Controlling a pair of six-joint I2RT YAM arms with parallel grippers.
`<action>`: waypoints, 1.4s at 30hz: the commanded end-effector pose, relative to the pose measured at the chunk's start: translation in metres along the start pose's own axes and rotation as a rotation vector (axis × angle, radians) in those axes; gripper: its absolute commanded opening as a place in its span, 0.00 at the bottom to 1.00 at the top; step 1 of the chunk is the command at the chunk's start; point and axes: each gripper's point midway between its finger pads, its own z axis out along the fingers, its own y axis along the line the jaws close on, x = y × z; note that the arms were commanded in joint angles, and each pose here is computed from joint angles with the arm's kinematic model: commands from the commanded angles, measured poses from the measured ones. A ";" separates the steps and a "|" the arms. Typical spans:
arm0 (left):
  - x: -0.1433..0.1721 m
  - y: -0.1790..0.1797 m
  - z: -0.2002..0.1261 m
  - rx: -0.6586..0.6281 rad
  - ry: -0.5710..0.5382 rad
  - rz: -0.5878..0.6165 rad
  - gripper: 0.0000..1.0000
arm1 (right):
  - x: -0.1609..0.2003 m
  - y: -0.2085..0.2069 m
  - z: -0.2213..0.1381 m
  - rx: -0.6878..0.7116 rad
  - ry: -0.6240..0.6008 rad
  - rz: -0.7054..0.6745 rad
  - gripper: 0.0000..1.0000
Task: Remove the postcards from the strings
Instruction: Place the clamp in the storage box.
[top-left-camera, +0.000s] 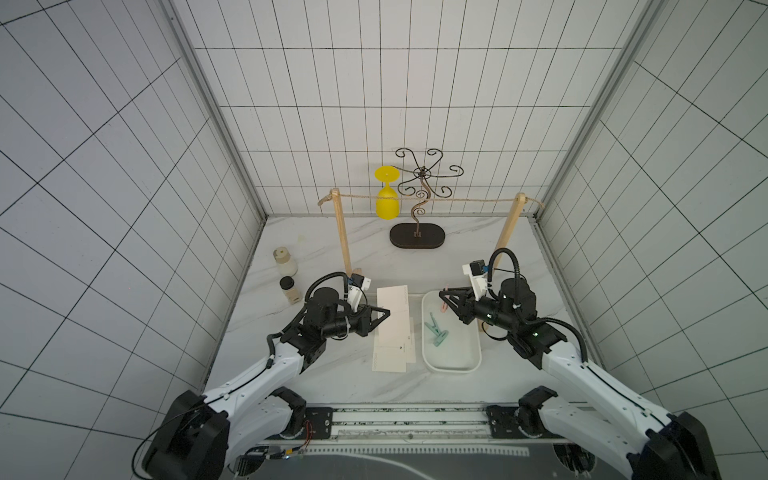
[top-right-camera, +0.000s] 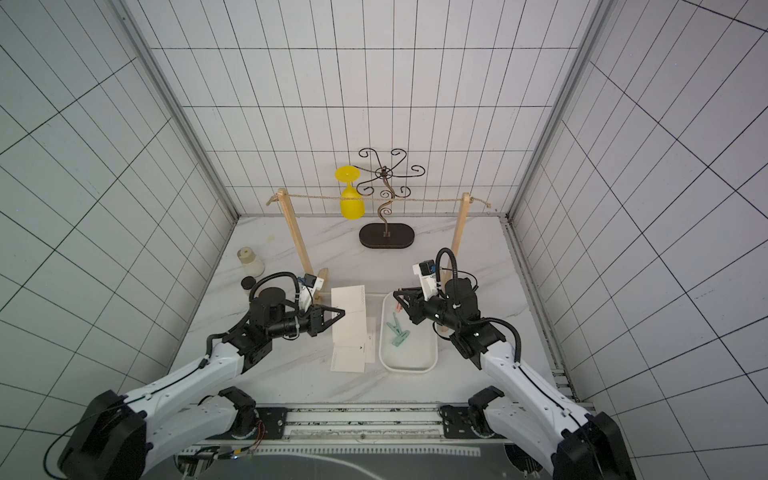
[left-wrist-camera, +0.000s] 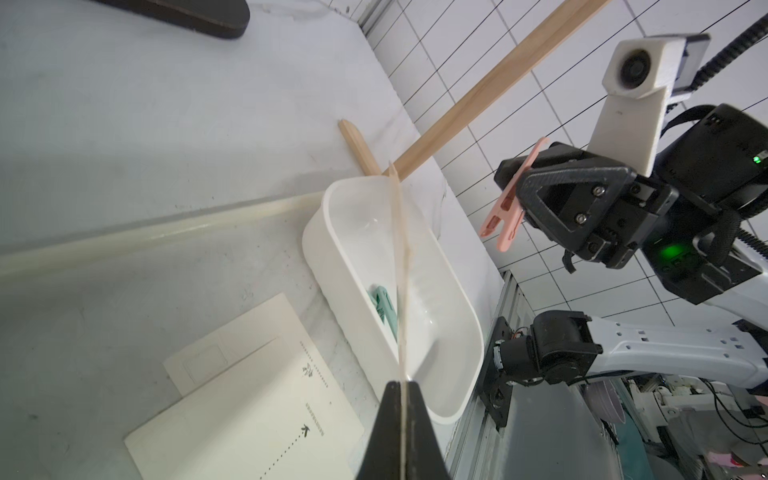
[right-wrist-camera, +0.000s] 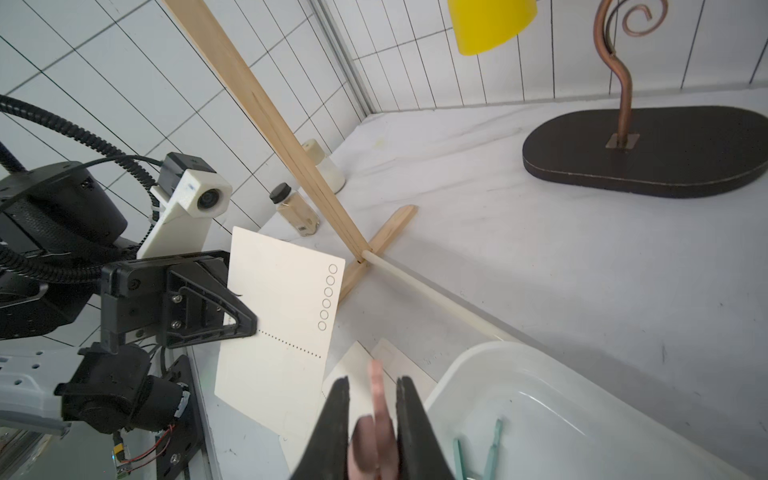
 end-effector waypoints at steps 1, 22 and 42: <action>0.010 0.007 0.008 -0.004 0.010 -0.026 0.00 | 0.025 -0.018 0.005 0.057 0.013 0.045 0.00; 0.039 0.063 0.026 -0.147 0.056 -0.130 0.33 | 0.102 -0.073 0.033 0.210 0.194 0.206 0.09; -0.056 0.074 -0.079 -0.658 -0.350 0.064 0.85 | 0.028 -0.087 0.002 0.445 0.049 0.083 1.00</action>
